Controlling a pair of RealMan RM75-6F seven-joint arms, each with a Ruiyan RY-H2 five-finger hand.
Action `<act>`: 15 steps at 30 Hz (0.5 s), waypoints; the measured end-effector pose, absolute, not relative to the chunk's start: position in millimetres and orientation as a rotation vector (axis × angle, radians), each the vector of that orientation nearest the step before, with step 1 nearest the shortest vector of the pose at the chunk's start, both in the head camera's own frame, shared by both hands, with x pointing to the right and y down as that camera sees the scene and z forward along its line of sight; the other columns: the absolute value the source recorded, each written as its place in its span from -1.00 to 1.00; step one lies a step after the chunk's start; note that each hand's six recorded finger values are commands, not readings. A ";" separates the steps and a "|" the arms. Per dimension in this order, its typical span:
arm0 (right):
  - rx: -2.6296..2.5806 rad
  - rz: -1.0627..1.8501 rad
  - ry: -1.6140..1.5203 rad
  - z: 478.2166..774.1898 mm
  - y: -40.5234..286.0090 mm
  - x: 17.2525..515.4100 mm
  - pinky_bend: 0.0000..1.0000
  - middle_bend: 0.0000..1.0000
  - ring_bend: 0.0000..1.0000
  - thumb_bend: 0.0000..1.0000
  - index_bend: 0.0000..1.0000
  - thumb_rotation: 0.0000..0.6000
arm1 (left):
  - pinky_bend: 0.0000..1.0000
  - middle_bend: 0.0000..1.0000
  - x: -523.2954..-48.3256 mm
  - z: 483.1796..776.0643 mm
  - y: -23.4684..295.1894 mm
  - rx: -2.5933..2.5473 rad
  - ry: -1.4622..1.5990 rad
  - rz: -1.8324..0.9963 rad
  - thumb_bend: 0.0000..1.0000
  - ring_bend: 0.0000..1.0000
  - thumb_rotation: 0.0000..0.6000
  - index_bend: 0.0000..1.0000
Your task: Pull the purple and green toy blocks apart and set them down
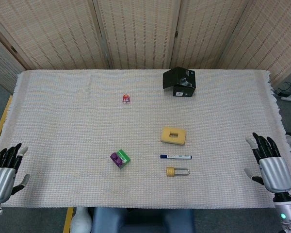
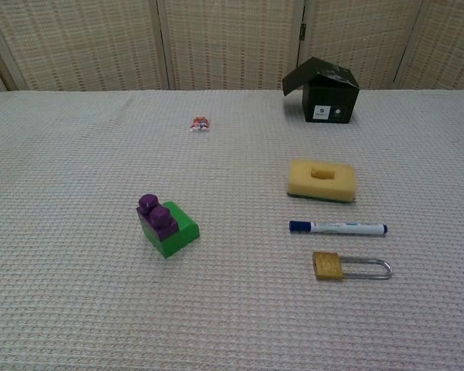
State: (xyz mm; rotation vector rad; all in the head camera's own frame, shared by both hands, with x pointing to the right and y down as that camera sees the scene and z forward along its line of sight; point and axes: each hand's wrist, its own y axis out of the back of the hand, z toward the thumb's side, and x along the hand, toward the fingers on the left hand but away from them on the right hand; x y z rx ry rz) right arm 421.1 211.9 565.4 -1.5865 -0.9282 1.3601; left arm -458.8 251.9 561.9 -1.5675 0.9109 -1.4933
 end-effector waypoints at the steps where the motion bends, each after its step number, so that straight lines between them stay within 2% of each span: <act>1: -1.587 1.359 -0.928 565.2 211.9 421.2 -1.00 -1.00 -1.00 -0.50 -1.00 1.00 | -1.00 -1.00 -458.5 562.4 252.1 -1.567 0.907 -1.494 -0.19 -1.00 1.00 -1.00; 10: -1.603 1.327 -0.935 558.4 215.3 418.6 -1.00 -1.00 -1.00 -0.50 -1.00 1.00 | -1.00 -1.00 -449.3 565.6 256.8 -1.611 0.873 -1.461 -0.19 -1.00 1.00 -0.99; 13: -1.611 1.320 -0.945 554.8 217.6 419.4 -1.00 -1.00 -1.00 -0.50 -1.00 1.00 | -1.00 -1.00 -440.9 565.3 258.4 -1.634 0.861 -1.411 -0.19 -1.00 1.00 -0.67; 15: -1.609 1.318 -0.950 553.3 218.3 420.2 -1.00 -1.00 -1.00 -0.50 -1.00 1.00 | -1.00 -1.00 -437.6 566.2 259.1 -1.632 0.856 -1.393 -0.19 -1.00 1.00 -0.54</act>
